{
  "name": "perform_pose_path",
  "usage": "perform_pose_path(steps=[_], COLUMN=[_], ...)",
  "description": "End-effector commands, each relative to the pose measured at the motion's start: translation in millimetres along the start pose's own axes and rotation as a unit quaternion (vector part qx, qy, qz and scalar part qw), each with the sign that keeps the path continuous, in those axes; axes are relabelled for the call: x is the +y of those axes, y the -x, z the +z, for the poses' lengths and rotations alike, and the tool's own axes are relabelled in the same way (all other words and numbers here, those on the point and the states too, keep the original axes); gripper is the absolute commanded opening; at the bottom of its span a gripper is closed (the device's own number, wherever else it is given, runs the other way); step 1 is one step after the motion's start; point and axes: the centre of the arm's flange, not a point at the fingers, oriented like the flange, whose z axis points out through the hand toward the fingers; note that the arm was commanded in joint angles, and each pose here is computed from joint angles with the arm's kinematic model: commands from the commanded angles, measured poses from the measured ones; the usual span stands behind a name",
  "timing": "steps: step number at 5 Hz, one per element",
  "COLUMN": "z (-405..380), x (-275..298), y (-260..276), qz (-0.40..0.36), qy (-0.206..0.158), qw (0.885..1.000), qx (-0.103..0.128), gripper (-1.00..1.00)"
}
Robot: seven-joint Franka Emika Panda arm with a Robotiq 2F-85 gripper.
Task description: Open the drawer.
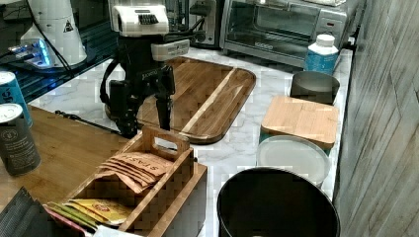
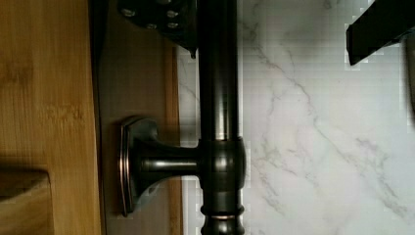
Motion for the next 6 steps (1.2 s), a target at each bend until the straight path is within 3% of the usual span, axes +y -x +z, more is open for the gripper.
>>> perform_pose_path(steps=[1, 2, 4, 6], z=[-6, -6, -6, -20], x=[-8, -24, -112, -232], y=[-6, -8, 2, 23], qz=[0.044, 0.002, -0.035, -0.054], qy=[-0.049, -0.074, -0.102, -0.14], qw=[0.996, 0.996, 0.994, 0.988], qx=[-0.06, -0.058, -0.029, -0.038], gripper=[1.0, 1.0, 1.0, 1.0])
